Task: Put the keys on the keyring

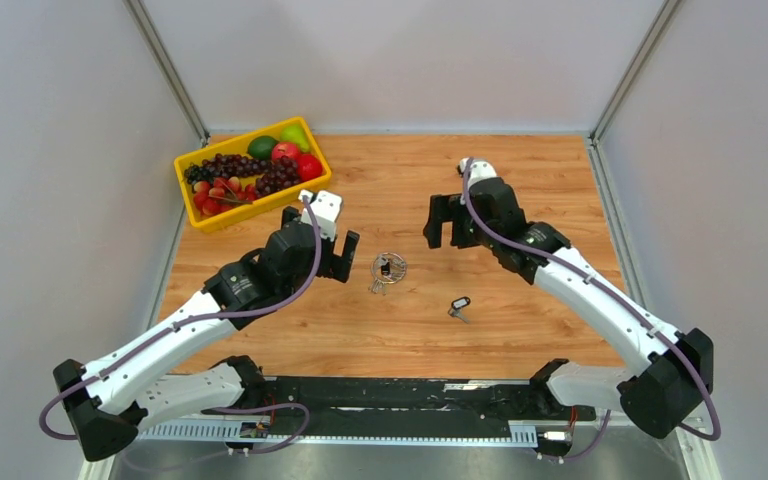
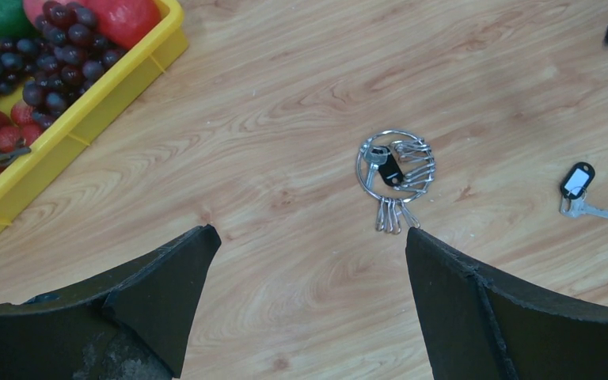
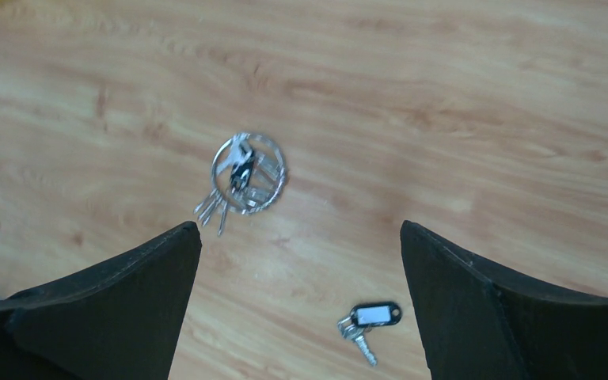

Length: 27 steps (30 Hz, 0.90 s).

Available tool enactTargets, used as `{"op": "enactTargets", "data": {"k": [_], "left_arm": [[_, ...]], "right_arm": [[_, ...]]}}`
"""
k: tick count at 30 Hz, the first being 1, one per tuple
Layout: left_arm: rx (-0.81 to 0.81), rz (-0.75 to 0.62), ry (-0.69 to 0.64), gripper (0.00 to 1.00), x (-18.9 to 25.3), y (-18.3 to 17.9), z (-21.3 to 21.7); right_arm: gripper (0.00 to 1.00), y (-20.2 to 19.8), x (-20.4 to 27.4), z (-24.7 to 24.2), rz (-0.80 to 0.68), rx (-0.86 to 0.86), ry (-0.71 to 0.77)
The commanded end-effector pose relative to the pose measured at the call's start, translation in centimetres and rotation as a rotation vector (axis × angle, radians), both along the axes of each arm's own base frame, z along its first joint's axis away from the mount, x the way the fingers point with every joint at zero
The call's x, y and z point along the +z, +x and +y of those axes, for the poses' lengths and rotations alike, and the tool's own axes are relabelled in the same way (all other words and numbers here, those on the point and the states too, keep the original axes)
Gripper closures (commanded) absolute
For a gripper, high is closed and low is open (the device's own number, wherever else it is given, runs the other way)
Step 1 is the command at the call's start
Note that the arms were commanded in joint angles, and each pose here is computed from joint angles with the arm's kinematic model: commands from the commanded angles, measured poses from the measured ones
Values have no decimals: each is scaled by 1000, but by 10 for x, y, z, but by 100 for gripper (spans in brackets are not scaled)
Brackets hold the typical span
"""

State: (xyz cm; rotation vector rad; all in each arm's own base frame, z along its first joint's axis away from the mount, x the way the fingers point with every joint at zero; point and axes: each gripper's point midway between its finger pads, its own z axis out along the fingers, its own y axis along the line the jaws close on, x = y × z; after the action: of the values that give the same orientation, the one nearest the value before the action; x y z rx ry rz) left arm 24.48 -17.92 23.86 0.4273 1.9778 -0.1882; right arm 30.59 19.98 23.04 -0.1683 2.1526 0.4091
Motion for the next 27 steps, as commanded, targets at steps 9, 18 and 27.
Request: {"op": "enactTargets", "data": {"k": [9, 18, 27], "left_arm": [[-48, -61, -88, 0, 26, -13, 4], [1, -68, -56, 0, 13, -8, 12], [-8, -60, -66, 0, 10, -13, 15]], "right_arm": [[12, -52, -69, 76, 199, 275, 170], [23, -59, -107, 91, 266, 189, 235], [32, -63, -151, 114, 346, 142, 197]]}}
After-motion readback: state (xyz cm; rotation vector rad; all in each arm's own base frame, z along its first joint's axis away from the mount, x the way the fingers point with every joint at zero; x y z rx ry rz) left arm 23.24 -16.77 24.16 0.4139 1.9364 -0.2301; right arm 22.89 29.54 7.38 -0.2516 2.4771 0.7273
